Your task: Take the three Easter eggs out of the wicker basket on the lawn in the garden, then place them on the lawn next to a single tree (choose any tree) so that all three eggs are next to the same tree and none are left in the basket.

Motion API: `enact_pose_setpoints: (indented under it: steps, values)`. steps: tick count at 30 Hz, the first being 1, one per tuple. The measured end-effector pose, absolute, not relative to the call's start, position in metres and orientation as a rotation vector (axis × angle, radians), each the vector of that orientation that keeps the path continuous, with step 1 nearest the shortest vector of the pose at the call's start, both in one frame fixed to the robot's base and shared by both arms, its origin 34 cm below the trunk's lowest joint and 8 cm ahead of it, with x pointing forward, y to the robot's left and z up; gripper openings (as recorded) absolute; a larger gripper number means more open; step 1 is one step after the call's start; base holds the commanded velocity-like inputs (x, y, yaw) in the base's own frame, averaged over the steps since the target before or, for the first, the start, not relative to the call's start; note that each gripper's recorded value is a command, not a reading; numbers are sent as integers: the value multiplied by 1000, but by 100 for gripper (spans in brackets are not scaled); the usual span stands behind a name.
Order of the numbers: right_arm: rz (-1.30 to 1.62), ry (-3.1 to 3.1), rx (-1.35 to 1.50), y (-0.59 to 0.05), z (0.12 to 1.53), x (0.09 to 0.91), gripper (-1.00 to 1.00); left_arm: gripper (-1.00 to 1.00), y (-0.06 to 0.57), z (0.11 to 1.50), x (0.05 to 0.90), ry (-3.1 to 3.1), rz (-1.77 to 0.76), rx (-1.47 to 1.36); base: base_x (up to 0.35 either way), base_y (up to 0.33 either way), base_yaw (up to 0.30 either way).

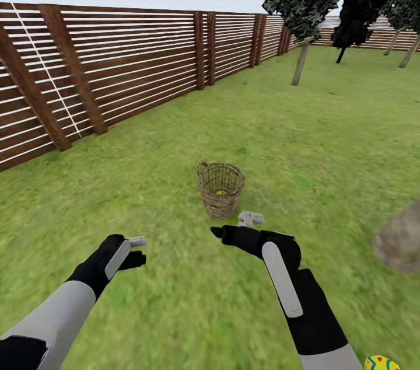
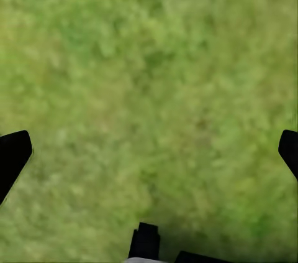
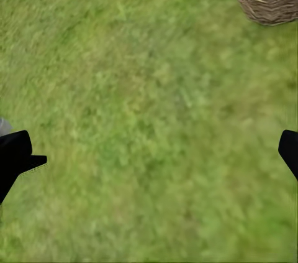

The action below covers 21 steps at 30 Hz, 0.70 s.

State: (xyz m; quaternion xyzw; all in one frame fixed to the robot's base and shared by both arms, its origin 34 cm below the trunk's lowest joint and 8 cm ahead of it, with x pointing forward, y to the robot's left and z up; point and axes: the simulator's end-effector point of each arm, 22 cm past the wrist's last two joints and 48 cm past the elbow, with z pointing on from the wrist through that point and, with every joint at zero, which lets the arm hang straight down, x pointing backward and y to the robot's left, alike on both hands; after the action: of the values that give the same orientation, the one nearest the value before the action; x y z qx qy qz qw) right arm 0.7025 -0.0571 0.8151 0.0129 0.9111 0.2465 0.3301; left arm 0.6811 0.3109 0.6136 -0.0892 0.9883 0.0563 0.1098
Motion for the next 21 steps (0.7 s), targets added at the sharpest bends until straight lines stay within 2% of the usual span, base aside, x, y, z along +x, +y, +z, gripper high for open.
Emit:
enact_pose_setpoints:
  steps: [21]
  values:
    - [630, 2315, 55, -62, 834, 708, 100, 100, 312, 628, 686, 2880, 159, -265, 263, 235, -7]
